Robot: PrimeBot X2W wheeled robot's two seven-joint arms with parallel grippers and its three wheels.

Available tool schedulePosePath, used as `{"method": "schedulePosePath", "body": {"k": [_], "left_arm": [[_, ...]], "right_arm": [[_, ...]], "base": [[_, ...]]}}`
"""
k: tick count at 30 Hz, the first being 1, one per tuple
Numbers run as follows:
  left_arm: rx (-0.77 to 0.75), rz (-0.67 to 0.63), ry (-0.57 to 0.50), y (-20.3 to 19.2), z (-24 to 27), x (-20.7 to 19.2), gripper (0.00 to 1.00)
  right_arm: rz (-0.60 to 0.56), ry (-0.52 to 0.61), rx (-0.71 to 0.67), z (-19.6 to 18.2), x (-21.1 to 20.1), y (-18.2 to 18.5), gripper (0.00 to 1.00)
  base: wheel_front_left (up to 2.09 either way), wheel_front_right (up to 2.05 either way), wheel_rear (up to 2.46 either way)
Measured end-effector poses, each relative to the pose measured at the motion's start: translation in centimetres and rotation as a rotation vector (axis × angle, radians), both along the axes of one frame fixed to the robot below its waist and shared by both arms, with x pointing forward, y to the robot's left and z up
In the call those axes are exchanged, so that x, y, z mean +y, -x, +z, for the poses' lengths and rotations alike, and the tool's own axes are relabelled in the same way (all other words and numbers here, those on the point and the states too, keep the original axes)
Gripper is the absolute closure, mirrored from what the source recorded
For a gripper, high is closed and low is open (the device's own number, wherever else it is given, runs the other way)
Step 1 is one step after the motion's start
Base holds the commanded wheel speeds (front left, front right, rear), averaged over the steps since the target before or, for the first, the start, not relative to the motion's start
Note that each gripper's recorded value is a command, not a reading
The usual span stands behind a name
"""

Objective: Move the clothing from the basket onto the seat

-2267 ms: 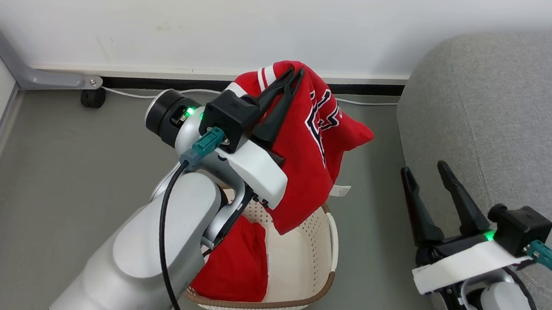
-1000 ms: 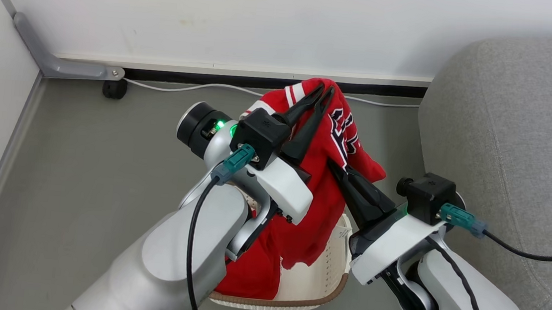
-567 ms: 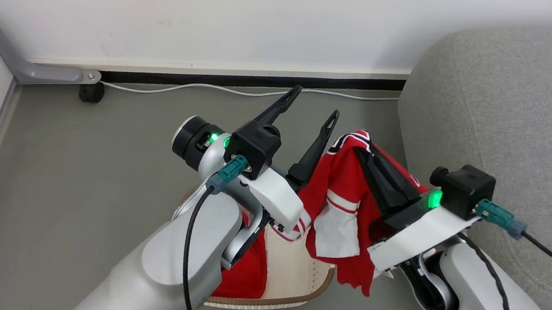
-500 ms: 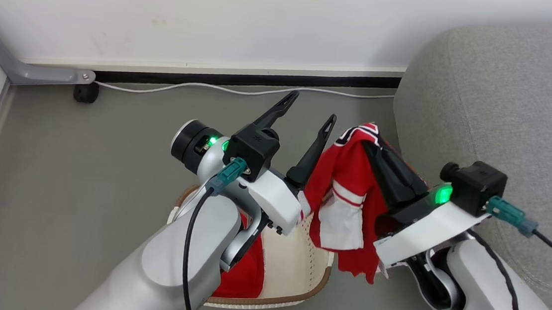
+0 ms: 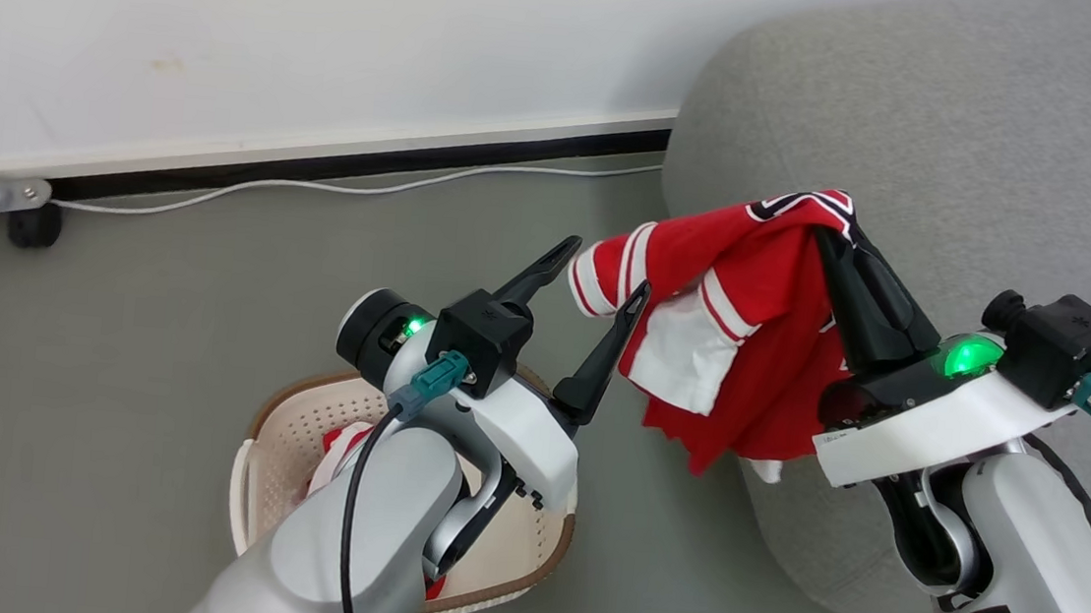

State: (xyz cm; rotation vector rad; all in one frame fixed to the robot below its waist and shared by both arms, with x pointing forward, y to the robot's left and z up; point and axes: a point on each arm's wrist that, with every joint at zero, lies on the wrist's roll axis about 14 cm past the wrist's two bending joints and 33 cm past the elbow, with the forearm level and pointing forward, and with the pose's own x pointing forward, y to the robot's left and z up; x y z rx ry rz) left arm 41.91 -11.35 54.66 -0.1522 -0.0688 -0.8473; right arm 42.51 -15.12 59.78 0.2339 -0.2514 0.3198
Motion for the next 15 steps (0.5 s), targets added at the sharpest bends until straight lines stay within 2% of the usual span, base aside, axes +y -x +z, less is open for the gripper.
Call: {"method": "schedulePosePath", "body": {"k": [15], "left_arm": [[0.027,-0.207,0.067,3.4,0.9,-7.1,0.00]], "right_arm": [[-0.264,0.012,-0.051,2.3,-9.0,5.4,1.00]], "base": [[0.00,0.00,0.00]]}}
